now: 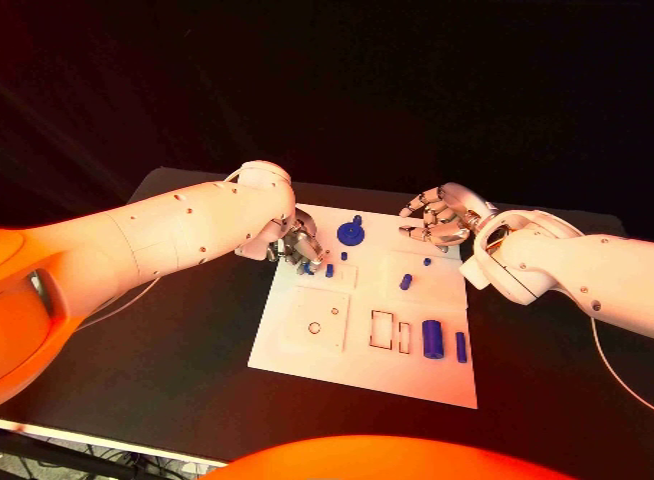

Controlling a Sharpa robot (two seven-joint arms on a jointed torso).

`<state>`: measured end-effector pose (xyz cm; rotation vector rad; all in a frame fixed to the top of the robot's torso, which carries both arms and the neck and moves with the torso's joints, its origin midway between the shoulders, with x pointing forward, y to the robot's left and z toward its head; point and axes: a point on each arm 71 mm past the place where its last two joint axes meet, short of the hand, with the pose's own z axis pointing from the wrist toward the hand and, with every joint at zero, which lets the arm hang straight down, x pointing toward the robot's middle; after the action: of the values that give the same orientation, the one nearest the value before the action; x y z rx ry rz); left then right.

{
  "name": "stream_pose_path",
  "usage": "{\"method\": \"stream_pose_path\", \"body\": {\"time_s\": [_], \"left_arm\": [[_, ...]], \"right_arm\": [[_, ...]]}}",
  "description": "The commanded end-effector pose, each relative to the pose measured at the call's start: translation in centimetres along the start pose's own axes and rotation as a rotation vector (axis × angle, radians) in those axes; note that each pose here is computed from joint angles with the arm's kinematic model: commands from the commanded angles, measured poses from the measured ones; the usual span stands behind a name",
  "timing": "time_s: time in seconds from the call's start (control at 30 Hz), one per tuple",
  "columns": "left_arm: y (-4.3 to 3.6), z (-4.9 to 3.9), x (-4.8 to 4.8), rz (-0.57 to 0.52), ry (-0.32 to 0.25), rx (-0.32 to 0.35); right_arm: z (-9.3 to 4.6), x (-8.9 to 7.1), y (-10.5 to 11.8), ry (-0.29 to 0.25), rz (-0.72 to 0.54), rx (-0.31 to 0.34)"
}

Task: Assemble the parts on the task board

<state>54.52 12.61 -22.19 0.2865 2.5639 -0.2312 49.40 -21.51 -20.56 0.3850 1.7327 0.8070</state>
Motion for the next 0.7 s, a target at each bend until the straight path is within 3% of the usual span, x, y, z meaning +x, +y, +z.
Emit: {"method": "stream_pose_path", "body": {"time_s": [0.03,0.7], "left_arm": [[-0.20,0.07,-0.07,-0.003,-0.010,-0.002],[-0.23,0.15,0.09,-0.002,0.009,-0.009]], "right_arm": [[0.02,0.15,0.10,0.013,-0.006,-0.009],[-0.03,0.13,0.07,0.014,-0.006,-0.008]]}}
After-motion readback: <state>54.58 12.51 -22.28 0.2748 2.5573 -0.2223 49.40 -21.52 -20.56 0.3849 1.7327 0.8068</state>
